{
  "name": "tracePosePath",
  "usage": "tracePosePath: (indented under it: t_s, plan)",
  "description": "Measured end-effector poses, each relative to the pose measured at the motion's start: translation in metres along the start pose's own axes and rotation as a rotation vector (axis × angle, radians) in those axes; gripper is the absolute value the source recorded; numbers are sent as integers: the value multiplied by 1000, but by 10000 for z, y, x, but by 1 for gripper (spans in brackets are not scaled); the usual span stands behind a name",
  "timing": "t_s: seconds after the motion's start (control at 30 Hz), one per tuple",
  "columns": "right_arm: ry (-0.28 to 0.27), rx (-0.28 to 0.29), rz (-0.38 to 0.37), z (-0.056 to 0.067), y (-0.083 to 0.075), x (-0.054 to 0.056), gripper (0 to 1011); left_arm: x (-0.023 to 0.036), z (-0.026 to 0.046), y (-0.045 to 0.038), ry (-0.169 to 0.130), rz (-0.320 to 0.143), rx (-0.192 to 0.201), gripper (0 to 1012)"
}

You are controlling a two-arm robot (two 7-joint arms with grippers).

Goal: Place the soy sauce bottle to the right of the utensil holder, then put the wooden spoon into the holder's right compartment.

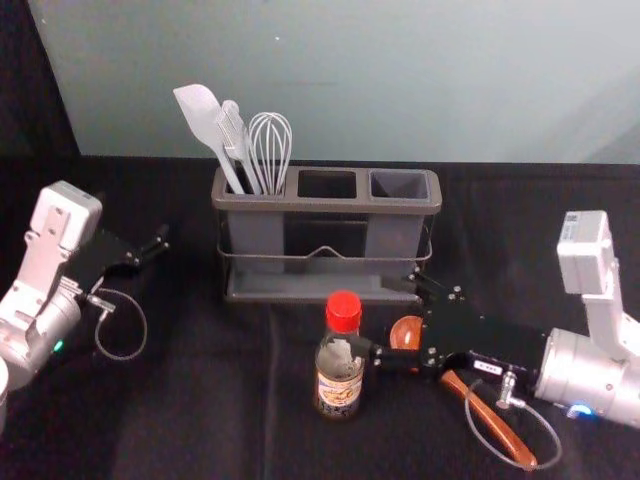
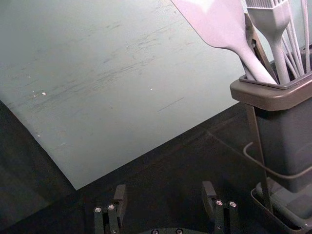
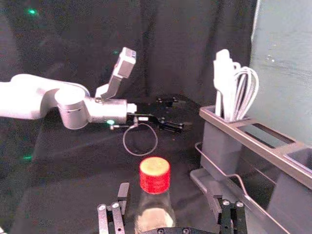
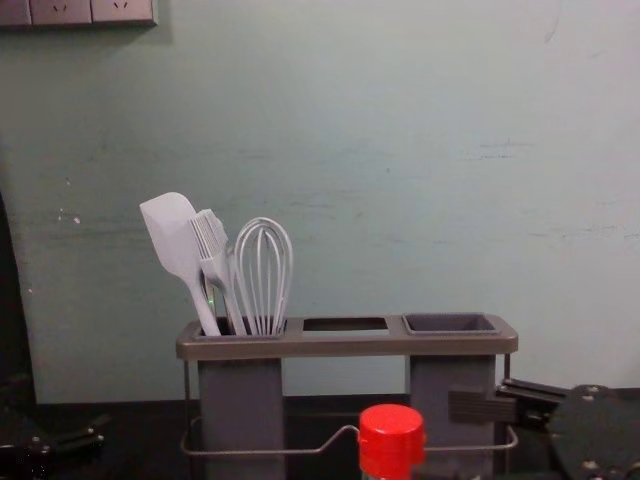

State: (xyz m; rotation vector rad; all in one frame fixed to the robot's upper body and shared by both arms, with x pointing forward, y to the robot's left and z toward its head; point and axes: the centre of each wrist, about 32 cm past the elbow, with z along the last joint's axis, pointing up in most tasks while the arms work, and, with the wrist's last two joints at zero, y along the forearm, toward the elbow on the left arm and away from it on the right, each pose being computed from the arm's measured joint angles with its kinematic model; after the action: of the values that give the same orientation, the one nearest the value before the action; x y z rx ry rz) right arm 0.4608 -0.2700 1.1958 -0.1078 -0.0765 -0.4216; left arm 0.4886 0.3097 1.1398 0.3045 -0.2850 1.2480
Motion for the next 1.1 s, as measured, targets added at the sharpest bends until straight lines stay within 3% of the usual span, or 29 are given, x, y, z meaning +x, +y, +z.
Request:
tracePosePath:
  t_s: [0.73, 1.1]
  plan:
    - [21, 0, 46, -9, 288, -20, 1004, 0, 0, 0, 0, 0, 0, 1005]
    - [23, 4, 49, -19, 303, -17, 1004, 0, 0, 0, 0, 0, 0, 1005]
